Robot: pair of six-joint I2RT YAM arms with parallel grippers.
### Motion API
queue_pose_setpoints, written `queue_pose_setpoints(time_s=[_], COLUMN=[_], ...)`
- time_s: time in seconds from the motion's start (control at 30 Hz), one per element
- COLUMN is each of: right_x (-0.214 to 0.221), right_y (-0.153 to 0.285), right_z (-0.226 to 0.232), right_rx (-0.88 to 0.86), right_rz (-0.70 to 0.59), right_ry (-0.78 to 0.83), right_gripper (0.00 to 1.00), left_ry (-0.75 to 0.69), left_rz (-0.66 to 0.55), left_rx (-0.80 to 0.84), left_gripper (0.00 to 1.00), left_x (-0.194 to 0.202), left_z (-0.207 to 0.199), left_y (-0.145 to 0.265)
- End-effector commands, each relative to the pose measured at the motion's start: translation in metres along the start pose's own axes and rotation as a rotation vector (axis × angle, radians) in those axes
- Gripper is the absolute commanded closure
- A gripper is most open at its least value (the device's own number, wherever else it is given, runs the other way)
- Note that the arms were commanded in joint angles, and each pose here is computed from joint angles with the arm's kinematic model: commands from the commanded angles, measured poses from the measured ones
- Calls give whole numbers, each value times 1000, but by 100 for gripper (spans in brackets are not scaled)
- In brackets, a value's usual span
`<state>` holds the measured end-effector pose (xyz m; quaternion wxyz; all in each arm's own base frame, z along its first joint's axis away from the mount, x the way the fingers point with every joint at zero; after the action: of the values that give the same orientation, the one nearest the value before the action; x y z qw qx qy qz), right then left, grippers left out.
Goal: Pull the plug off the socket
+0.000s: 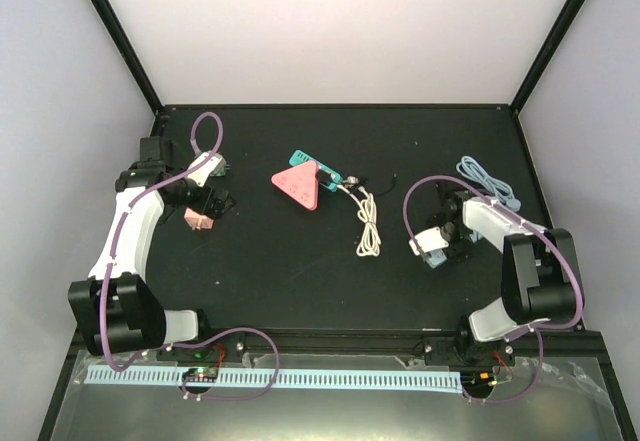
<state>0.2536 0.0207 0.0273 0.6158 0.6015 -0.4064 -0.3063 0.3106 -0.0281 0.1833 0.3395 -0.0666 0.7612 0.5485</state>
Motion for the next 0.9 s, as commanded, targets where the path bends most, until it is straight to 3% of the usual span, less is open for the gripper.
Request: queue_pose_setpoints(time_s=[0.0,0.47,0.87], right_x=[-4,-54,-105], right_y=[34,116,115], right_z=[-20,-98,-183], right_rx=[67,91,128], right_rz=[-78,-456,-578], right_ry=[-65,-332,-649], right_gripper=[7,7,17], left_ry=[-38,-42,-30], left_rz=[-63,-163,-169], left_rx=[-31,-73,-63], left_gripper=[1,1,1], left_x=[-17,-28,-27], left_z=[-2,-7,-12], left_y=[15,31,33])
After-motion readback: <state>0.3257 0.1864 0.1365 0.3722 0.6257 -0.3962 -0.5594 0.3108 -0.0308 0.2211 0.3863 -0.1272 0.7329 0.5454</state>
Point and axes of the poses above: each gripper's point midway between its finger pads, its own y axis back along the fingers, its own z axis along the line the jaws close on, x = y × z, the point moved 1 cm from there along y, back along the fingers, and after that the axes turned 6 degrees about y, right-handed, at the moved point
